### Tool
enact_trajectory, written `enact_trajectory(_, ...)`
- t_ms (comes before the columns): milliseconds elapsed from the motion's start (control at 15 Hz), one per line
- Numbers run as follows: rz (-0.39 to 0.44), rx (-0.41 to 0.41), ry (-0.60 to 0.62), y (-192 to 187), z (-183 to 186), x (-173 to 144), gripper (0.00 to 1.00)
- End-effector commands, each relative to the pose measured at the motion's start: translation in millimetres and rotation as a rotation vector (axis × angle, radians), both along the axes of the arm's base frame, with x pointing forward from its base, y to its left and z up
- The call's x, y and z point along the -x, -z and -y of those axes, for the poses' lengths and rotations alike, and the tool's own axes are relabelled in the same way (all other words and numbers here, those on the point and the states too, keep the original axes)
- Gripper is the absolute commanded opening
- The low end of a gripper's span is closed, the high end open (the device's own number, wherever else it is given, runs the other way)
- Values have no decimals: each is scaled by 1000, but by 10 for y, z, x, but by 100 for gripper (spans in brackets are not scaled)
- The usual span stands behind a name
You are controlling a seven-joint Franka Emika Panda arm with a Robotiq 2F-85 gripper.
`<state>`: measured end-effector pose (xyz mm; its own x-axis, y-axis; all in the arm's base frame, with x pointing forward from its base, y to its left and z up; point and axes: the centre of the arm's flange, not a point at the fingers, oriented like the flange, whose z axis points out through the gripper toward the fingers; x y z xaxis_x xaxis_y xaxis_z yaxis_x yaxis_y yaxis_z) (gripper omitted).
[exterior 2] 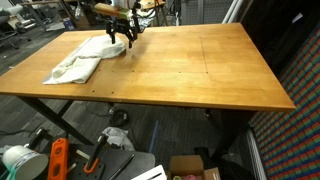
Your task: Fold the cloth on the table
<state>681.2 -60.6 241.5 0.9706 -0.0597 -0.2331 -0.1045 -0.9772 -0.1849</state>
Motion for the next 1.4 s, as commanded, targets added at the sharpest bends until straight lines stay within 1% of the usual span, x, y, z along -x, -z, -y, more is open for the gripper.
enact_trajectory(0,11,-51,-56,26,170,72,100)
enact_trajectory(67,37,-67,-52,46,177,119,100)
enact_trajectory(467,106,-170,-65,144,68,203,100)
enact_trajectory(800,127,-199,-82,144,-42,212,100)
enact_trajectory(867,129,-200,-84,150,-59,214,75)
enact_trajectory(933,132,-202,-85,150,-69,217,75)
enact_trajectory(1200,135,-208,-88,161,-67,216,42)
enact_trajectory(1333,133,-211,-86,170,-69,221,28)
